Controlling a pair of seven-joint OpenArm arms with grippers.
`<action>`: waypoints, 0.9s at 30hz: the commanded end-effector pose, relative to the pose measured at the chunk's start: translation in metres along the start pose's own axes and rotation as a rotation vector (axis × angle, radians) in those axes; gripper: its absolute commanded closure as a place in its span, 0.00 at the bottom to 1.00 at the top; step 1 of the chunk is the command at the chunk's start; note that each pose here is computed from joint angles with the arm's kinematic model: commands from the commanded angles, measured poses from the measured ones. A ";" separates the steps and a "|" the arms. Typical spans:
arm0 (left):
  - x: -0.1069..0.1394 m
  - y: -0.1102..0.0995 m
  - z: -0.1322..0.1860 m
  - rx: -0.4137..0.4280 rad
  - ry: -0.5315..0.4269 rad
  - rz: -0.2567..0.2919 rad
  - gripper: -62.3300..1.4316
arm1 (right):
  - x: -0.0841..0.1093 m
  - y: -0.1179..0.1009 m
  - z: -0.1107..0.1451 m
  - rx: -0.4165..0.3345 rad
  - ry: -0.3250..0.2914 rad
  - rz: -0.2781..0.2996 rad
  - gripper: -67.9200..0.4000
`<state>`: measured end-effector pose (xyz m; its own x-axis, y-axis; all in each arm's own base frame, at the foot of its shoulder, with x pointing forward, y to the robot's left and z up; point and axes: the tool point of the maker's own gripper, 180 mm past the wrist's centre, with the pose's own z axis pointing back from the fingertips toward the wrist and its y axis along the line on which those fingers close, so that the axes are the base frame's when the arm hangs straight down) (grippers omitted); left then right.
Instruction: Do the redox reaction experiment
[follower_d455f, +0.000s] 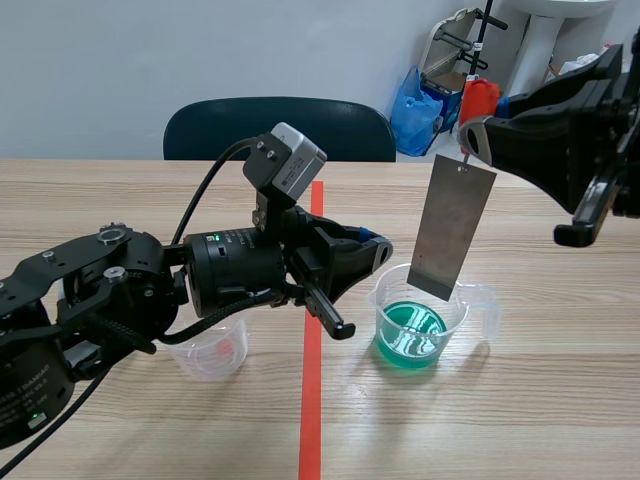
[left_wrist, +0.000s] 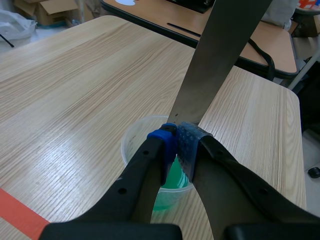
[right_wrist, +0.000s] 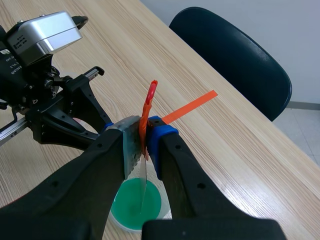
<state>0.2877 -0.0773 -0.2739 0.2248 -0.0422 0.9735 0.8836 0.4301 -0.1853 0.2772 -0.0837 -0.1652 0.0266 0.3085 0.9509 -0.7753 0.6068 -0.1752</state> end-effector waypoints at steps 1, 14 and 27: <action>0.010 -0.001 -0.001 -0.007 -0.029 -0.006 0.93 | 0.010 -0.004 0.000 -0.011 -0.034 0.010 0.99; 0.003 0.025 0.026 0.057 -0.007 -0.059 0.93 | 0.010 -0.004 0.000 -0.011 -0.034 0.010 0.99; -0.012 0.069 0.189 0.270 0.116 -0.129 0.93 | 0.010 -0.004 0.000 -0.011 -0.034 0.010 0.99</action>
<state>0.2730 0.1233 -0.2778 0.1709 -0.2435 0.9547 0.7726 0.6344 0.0235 0.2772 -0.0836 -0.1651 0.0266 0.3079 0.9511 -0.7755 0.6067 -0.1747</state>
